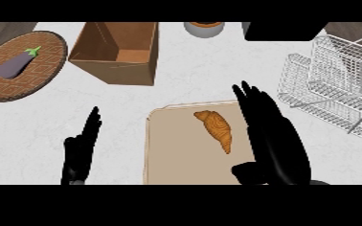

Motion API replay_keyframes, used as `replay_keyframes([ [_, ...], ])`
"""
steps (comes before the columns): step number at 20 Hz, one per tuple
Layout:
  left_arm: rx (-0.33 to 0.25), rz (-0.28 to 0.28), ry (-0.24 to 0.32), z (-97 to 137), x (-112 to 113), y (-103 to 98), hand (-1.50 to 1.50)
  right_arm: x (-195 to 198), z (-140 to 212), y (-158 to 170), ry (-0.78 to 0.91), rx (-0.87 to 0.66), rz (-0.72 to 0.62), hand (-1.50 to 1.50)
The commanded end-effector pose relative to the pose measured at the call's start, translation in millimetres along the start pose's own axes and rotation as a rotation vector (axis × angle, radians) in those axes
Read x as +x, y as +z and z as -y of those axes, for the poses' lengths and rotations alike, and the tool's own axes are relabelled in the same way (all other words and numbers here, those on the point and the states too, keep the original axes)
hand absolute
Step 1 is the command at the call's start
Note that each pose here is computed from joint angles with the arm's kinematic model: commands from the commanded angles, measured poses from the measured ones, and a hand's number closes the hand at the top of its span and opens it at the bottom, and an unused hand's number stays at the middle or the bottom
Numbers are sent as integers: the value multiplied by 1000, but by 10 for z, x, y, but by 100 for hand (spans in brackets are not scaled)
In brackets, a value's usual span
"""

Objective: Pick the croissant from the tray and place it in the tiered basket

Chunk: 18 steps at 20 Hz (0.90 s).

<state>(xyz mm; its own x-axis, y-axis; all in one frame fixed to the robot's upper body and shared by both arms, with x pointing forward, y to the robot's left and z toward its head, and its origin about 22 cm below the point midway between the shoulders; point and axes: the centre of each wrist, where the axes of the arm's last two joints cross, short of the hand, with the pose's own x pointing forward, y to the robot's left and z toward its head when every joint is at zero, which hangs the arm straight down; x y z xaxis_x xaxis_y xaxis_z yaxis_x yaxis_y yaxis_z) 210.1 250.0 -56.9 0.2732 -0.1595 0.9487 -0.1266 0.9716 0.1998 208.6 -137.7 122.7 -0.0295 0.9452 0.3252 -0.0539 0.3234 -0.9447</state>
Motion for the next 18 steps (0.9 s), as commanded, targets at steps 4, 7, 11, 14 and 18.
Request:
replay_keyframes([
  [4, -9, -1, -4, -8, -143, 69, 0, 401, -460, 87, 113, -16, -52, -150],
  [7, -8, 16, 2, -42, 87, -62, 0, 396, -596, -135, 229, 15, -108, -150],
  [11, -28, 10, 11, 154, -40, -34, 0, 415, -597, -350, 312, 98, -182, -150],
  [14, 3, 0, 10, 34, 139, -148, 0, 681, -723, -234, 286, 100, -190, -150],
  [18, -5, 6, 12, -80, -194, 4, 0, 433, -985, -267, 258, 131, -177, -150],
])
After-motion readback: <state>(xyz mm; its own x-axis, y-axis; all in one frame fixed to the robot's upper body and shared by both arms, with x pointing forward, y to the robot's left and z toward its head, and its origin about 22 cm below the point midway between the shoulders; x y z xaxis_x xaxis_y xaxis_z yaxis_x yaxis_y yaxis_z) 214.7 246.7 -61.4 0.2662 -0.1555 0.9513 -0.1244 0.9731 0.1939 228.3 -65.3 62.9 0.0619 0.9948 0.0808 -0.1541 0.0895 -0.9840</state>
